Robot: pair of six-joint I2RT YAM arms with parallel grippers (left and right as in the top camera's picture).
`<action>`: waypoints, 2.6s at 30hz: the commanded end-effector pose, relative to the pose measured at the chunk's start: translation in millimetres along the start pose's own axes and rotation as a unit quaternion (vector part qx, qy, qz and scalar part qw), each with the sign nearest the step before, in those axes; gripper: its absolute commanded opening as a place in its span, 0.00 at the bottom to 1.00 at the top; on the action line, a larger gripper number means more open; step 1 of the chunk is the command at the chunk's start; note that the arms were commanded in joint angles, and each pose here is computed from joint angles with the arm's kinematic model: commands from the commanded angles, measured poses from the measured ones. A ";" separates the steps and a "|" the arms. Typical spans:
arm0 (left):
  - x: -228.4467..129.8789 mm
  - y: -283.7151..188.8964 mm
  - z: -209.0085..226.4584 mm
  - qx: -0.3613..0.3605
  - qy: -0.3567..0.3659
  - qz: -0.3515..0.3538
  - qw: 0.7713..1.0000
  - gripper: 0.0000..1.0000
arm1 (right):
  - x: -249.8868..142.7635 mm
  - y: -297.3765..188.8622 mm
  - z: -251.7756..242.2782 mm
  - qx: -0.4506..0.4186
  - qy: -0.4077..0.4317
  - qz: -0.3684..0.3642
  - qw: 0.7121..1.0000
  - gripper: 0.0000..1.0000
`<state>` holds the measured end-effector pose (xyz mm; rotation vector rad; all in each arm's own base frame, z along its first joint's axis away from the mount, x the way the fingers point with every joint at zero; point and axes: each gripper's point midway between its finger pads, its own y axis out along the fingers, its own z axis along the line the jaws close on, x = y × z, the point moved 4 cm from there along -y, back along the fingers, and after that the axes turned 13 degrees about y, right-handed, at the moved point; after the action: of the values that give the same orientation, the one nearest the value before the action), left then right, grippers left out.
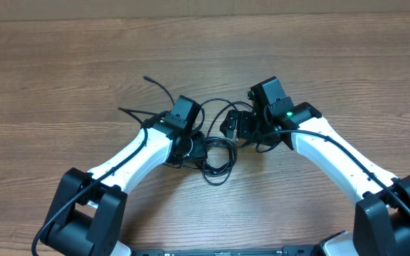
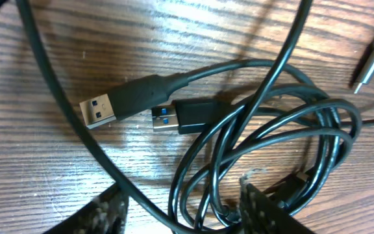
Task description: Untangle cables
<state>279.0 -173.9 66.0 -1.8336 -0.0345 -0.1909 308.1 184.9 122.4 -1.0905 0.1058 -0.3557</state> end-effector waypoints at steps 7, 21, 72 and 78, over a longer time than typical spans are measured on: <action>2.4 -7.5 0.2 0.007 0.015 0.009 1.000 0.51 | 4.4 -1.5 2.7 0.003 0.000 -0.007 1.000 1.00; -7.9 -48.7 -2.8 0.060 -0.012 0.077 0.995 0.50 | 4.4 -1.5 2.7 0.003 0.000 -0.007 1.000 1.00; 59.1 -61.5 -4.8 -0.046 0.209 -0.008 0.977 0.04 | 3.5 -7.0 29.3 0.097 -0.006 0.027 0.995 0.73; 72.4 -72.6 -18.4 -0.134 0.230 -0.043 0.963 0.04 | -4.7 -9.0 34.4 0.120 -0.006 0.058 0.991 0.25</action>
<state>337.5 -162.7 125.0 -1.8901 0.2125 -0.5372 311.7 206.4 138.3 -0.8992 0.1047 -0.2880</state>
